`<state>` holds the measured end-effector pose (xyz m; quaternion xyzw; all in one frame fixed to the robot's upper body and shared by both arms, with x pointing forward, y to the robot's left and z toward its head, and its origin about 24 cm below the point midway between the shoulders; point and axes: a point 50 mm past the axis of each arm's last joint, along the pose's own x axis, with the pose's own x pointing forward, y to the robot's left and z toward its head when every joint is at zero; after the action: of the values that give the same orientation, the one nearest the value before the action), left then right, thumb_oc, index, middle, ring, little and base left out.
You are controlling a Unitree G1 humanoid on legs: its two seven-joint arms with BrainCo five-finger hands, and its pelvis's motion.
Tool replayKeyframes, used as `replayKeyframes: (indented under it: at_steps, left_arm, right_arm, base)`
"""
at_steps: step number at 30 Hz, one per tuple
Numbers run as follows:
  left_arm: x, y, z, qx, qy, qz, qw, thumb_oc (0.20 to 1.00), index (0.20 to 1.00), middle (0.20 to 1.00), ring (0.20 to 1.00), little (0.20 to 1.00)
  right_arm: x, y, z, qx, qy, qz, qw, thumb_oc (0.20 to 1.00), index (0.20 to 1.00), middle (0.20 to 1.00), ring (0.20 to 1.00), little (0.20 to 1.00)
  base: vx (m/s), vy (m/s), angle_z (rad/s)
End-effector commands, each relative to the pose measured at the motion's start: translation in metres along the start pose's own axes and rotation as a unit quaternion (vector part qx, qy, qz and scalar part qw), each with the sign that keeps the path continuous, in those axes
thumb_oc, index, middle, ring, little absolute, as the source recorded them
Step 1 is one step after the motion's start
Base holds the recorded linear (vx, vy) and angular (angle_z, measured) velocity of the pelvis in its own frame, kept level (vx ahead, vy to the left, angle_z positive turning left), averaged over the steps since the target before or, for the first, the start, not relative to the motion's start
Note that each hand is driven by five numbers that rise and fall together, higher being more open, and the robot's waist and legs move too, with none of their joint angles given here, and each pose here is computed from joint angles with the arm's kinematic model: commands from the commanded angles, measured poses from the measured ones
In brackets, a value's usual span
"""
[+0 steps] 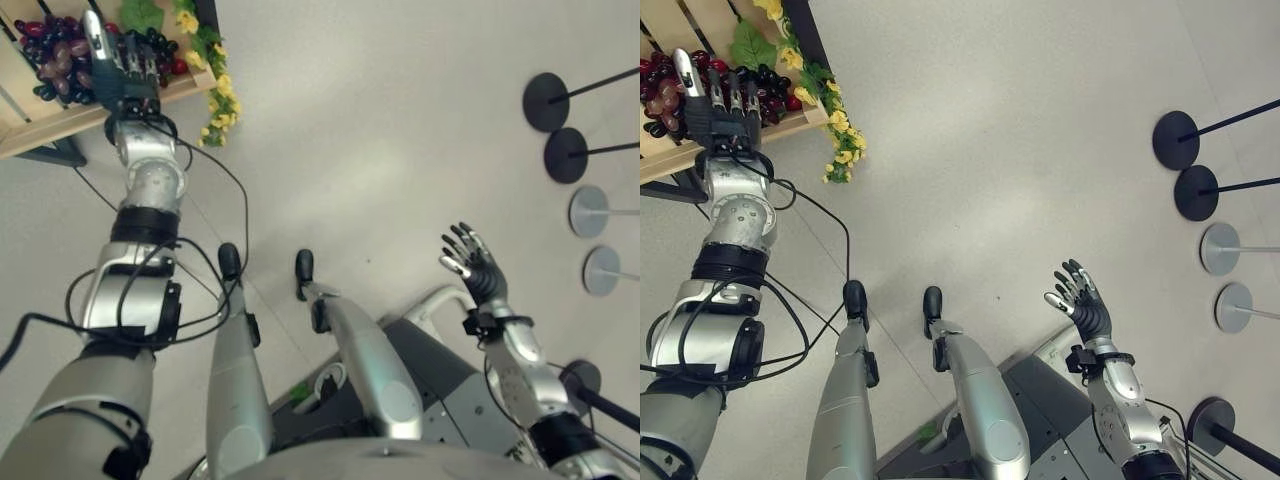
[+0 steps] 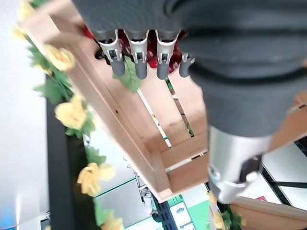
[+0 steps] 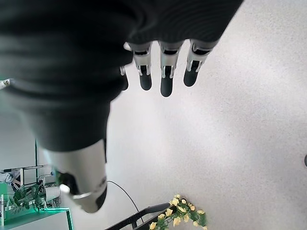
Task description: Pick up the fruits from the basket on one side to the basket on the other side
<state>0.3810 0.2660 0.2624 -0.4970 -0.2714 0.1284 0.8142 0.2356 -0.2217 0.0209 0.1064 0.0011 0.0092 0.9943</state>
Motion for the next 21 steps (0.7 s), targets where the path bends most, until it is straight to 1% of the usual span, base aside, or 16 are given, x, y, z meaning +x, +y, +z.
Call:
replayKeyframes:
  at_steps: [1,3,4,7,10,12,13,14,15,16,19,20,21]
  left_arm:
    - [0.005,-0.026,0.021,0.037,-0.059,-0.037,0.997,1.000,1.000,1.000,1.000,1.000]
    - [0.003,-0.029,0.024,0.042,-0.073,-0.046,0.995,1.000,1.000,1.000,1.000,1.000]
    - [0.001,-0.030,0.028,0.093,-0.087,-0.061,0.990,1.000,1.000,1.000,1.000,1.000]
    - [-0.007,-0.025,0.032,0.114,-0.108,-0.065,0.985,1.000,1.000,1.000,1.000,1.000]
    - [-0.020,-0.026,0.028,0.097,-0.120,-0.080,0.985,1.000,1.000,1.000,1.000,1.000]
    - [-0.025,-0.027,0.024,0.101,-0.119,-0.089,0.984,1.000,1.000,1.000,1.000,1.000]
    - [-0.042,-0.031,0.015,0.095,-0.128,-0.112,0.981,1.000,1.000,1.000,1.000,1.000]
    - [-0.051,-0.027,0.009,0.098,-0.122,-0.114,0.981,1.000,1.000,1.000,1.000,1.000]
    - [-0.052,-0.026,0.009,0.099,-0.122,-0.113,0.981,1.000,1.000,1.000,1.000,1.000]
    - [-0.064,-0.024,0.003,0.126,-0.129,-0.124,0.976,1.000,1.000,1.000,1.000,1.000]
    - [-0.077,-0.014,0.001,0.192,-0.149,-0.123,0.962,1.000,1.000,1.000,1.000,1.000]
    - [-0.077,-0.014,0.001,0.192,-0.149,-0.123,0.962,1.000,1.000,1.000,1.000,1.000]
    - [-0.078,-0.008,0.000,0.223,-0.149,-0.122,0.955,1.000,1.000,1.000,1.000,1.000]
  right_arm:
    - [-0.003,-0.010,0.026,-0.025,-0.055,-0.009,0.998,1.000,1.000,1.000,1.000,1.000]
    - [-0.003,-0.010,0.025,-0.026,-0.055,-0.011,0.998,1.000,1.000,1.000,1.000,1.000]
    - [-0.003,-0.010,0.026,-0.024,-0.062,-0.012,0.998,1.000,1.000,1.000,1.000,1.000]
    - [-0.003,-0.010,0.028,-0.024,-0.068,-0.012,0.997,1.000,1.000,1.000,1.000,1.000]
    - [-0.003,-0.010,0.028,-0.021,-0.073,-0.017,0.997,1.000,1.000,1.000,1.000,1.000]
    - [-0.004,-0.010,0.027,-0.022,-0.074,-0.018,0.997,1.000,1.000,1.000,1.000,1.000]
    - [-0.004,-0.010,0.029,-0.022,-0.081,-0.025,0.996,1.000,1.000,1.000,1.000,1.000]
    - [-0.004,-0.010,0.030,-0.024,-0.085,-0.026,0.996,1.000,1.000,1.000,1.000,1.000]
    - [-0.004,-0.010,0.030,-0.024,-0.084,-0.026,0.996,1.000,1.000,1.000,1.000,1.000]
    - [-0.003,-0.011,0.031,-0.025,-0.090,-0.029,0.995,1.000,1.000,1.000,1.000,1.000]
    - [-0.002,-0.010,0.033,-0.026,-0.098,-0.026,0.994,1.000,1.000,1.000,1.000,1.000]
    - [-0.002,-0.010,0.033,-0.026,-0.098,-0.026,0.994,1.000,1.000,1.000,1.000,1.000]
    - [-0.001,-0.010,0.033,-0.025,-0.100,-0.025,0.994,1.000,1.000,1.000,1.000,1.000]
  base:
    - [0.00,0.000,0.00]
    - [0.00,0.000,0.00]
    - [0.00,0.000,0.00]
    - [0.00,-0.005,0.01]
    - [0.01,-0.012,0.05]
    - [0.01,-0.017,0.05]
    - [0.02,-0.015,0.04]
    - [0.00,0.000,0.00]
    - [0.00,0.000,0.00]
    - [0.00,0.000,0.00]
    - [0.00,0.000,0.00]
    - [0.00,0.000,0.00]
    - [0.00,0.000,0.00]
